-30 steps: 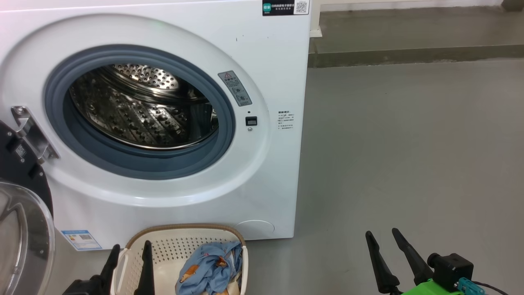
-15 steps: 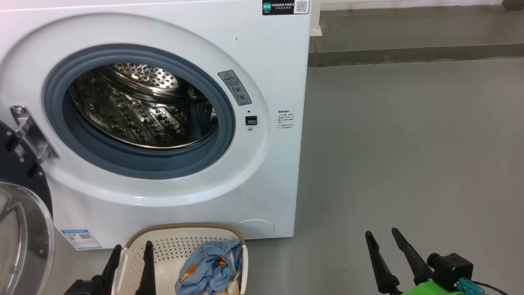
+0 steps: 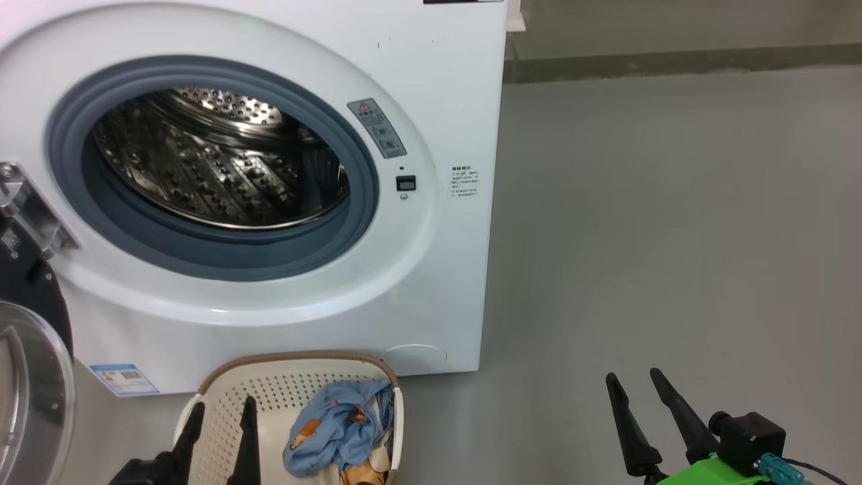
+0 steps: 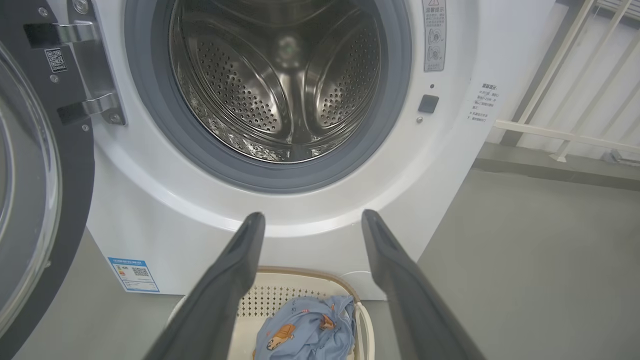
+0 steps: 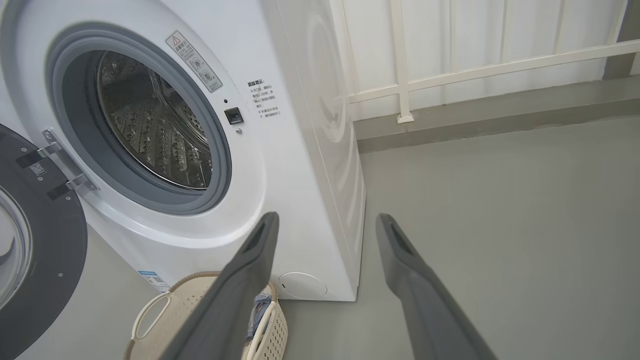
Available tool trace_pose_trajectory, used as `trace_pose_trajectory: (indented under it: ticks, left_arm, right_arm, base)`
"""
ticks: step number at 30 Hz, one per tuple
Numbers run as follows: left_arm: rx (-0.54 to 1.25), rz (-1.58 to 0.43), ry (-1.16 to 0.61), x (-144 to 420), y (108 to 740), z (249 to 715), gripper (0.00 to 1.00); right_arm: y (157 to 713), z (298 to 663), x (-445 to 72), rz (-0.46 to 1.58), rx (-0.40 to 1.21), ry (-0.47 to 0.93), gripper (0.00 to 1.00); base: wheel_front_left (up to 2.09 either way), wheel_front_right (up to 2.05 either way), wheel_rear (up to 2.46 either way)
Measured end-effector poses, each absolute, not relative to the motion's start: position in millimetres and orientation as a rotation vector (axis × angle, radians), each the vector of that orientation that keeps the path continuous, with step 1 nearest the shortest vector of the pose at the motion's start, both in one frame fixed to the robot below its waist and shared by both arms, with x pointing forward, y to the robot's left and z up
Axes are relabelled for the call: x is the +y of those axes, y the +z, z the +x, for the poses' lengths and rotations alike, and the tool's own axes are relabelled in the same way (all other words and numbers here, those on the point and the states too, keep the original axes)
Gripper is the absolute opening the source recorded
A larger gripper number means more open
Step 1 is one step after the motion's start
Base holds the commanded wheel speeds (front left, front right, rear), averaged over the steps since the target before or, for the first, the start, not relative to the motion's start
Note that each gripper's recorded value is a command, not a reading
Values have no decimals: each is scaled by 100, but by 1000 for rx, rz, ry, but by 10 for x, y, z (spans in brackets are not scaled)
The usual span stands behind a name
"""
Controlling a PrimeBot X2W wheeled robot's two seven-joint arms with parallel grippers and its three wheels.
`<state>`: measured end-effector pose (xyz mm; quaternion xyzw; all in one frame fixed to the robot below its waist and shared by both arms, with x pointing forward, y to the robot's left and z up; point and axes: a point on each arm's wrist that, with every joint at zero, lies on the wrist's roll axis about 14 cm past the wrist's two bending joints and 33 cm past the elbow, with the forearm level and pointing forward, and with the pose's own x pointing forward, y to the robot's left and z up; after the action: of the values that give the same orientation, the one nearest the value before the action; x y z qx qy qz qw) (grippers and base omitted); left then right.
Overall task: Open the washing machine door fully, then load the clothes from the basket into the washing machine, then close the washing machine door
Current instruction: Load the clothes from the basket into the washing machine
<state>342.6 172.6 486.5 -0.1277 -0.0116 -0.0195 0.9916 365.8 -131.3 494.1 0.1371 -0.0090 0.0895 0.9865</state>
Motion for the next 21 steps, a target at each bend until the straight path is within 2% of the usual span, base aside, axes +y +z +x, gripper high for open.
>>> trace_pose_trajectory:
  ticks: [10, 21]
  left_arm:
    - [27, -261, -70, 1614, 4724, 3746, 100]
    - [159, -257, -143, 1340, 4265, 4260, 100]
  right_arm:
    - [4864, 3877, -1371, 263, 1, 161, 100]
    - [4540, 4123, -1479, 236, 75, 124, 100]
  base:
    - [0, 0, 0]
    - [0, 0, 0]
